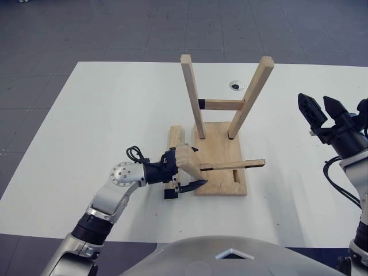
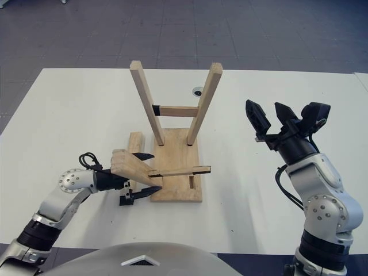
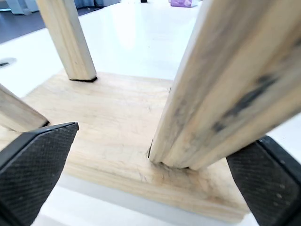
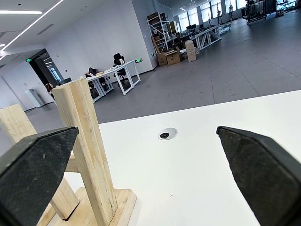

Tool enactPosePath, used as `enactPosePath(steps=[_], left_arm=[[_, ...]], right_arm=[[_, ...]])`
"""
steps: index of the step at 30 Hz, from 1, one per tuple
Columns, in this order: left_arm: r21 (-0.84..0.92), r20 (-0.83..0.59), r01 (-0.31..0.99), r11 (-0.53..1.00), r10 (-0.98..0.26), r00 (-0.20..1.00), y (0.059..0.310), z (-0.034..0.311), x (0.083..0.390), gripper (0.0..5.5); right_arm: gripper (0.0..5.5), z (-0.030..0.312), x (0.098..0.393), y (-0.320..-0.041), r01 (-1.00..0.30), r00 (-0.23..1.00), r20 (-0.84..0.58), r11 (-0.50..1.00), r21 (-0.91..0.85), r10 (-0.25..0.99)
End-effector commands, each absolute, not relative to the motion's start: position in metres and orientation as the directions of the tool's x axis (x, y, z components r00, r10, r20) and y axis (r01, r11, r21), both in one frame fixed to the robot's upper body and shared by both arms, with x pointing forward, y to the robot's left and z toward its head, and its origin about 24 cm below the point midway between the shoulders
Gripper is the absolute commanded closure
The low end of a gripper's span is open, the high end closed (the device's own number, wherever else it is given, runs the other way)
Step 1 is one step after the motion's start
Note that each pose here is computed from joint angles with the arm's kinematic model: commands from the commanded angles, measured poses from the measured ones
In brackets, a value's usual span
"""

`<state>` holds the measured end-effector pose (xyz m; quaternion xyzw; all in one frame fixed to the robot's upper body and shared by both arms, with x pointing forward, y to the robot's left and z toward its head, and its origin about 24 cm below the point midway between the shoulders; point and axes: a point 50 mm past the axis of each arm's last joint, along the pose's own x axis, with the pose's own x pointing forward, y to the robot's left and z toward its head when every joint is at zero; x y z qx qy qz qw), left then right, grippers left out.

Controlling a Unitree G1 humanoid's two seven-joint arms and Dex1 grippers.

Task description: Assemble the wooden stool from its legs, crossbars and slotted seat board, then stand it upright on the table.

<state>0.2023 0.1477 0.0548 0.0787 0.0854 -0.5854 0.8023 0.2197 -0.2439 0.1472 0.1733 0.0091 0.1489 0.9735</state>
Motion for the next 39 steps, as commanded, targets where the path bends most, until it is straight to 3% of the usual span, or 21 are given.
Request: enactPosePath(steps=[1, 9, 12, 16, 22, 27, 34, 39], left_arm=[[0.053, -0.209, 0.95, 0.309, -0.927, 0.313, 0.157, 0.069, 0.197, 0.01], [0.072, -0.212, 0.958, 0.278, -0.934, 0.287, 0.164, 0.083, 0.167, 0.01], [0.101, -0.255, 0.944, 0.314, -0.909, 0.33, 0.168, 0.083, 0.161, 0.01], [0.213, -0.301, 0.812, 0.544, -0.754, 0.584, 0.178, 0.078, 0.163, 0.01], [0.175, -0.369, 0.626, 0.76, -0.539, 0.757, 0.164, 0.06, 0.14, 0.01], [0.036, -0.415, 0.475, 0.879, -0.419, 0.807, 0.138, 0.052, 0.12, 0.01], [0.166, -0.447, 0.266, 0.949, -0.168, 0.879, 0.149, 0.047, 0.127, 0.01], [0.168, -0.449, 0.211, 0.963, -0.116, 0.886, 0.146, 0.044, 0.126, 0.01]], right_arm=[[0.0, 0.149, 0.218, -0.246, -0.276, 0.96, 0.043, 0.901, 0.335, 0.278], [0.0, 0.151, 0.218, -0.246, -0.277, 0.96, 0.048, 0.903, 0.33, 0.277], [0.0, 0.151, 0.218, -0.246, -0.277, 0.96, 0.05, 0.903, 0.329, 0.276], [0.0, 0.151, 0.217, -0.246, -0.275, 0.961, 0.05, 0.904, 0.328, 0.274], [0.0, 0.151, 0.215, -0.247, -0.263, 0.964, 0.049, 0.909, 0.325, 0.261], [0.0, 0.148, 0.212, -0.247, -0.246, 0.968, 0.039, 0.912, 0.327, 0.247], [0.0, 0.148, 0.208, -0.243, -0.249, 0.967, 0.042, 0.912, 0.327, 0.25], [0.0, 0.147, 0.207, -0.242, -0.247, 0.968, 0.04, 0.91, 0.333, 0.247]])
